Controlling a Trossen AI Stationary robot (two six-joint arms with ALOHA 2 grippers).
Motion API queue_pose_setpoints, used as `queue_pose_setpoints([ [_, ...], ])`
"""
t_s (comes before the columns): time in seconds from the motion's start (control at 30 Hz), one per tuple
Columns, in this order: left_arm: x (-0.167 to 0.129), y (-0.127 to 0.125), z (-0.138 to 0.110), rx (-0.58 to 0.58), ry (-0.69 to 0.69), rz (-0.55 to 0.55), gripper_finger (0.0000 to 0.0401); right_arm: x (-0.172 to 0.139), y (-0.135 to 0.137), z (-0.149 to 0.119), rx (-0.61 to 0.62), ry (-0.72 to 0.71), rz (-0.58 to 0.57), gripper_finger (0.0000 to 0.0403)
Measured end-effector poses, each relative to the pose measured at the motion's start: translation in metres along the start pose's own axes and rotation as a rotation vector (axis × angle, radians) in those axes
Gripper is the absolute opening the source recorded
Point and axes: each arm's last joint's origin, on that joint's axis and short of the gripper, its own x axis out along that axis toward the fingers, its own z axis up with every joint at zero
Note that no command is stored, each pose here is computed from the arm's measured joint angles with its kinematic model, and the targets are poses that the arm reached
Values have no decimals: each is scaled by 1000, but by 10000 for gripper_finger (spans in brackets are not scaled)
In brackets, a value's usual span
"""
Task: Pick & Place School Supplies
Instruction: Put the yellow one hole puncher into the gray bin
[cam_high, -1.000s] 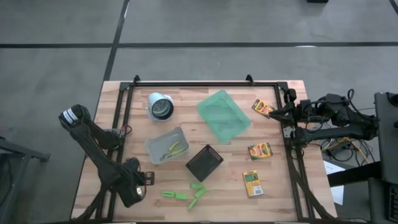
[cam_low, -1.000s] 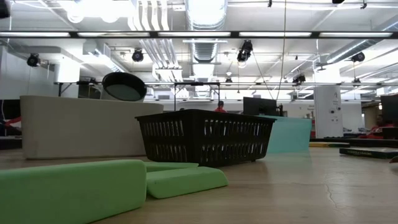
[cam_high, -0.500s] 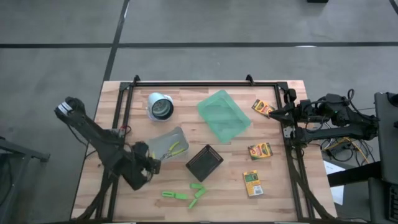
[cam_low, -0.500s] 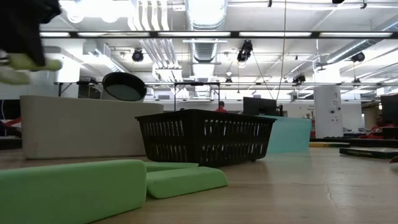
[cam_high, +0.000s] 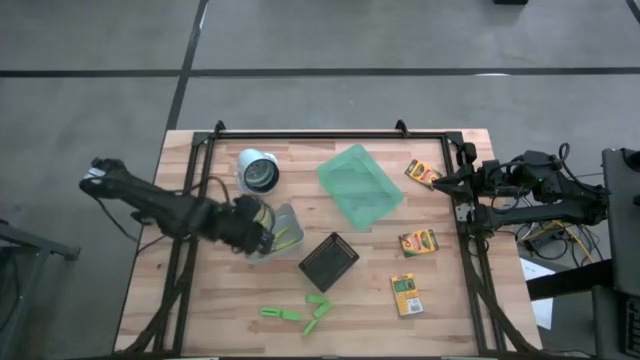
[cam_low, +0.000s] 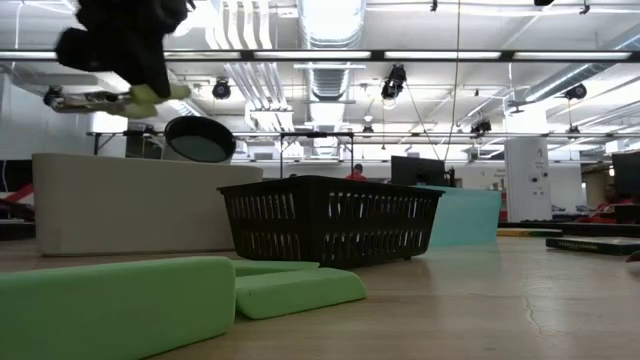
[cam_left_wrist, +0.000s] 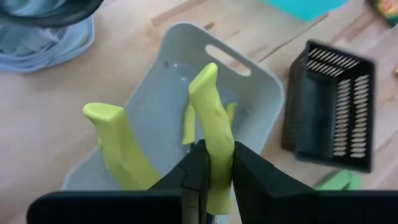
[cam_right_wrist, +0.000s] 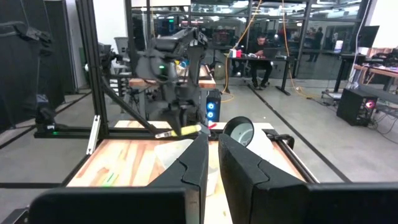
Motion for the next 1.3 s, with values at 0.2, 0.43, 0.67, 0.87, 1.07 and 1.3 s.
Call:
queue_pose_setpoints([
  [0.2, 17, 7, 22, 153, 135, 6, 55, 0, 0, 0, 0, 0, 0, 36],
  [0.43, 33, 4, 29, 291, 198, -27, 55, 0, 0, 0, 0, 0, -1, 36],
  [0.67, 58, -6, 27, 313, 229, 10, 55, 0, 0, 0, 0, 0, 0, 36],
  [0.87, 86, -13, 20, 331, 298, 50, 55, 0, 0, 0, 0, 0, 0, 36],
  [1.07, 109, -17, 13, 330, 364, 83, 56, 0, 0, 0, 0, 0, 0, 36],
  [1.3, 126, -21, 9, 357, 377, 89, 56, 0, 0, 0, 0, 0, 0, 36],
])
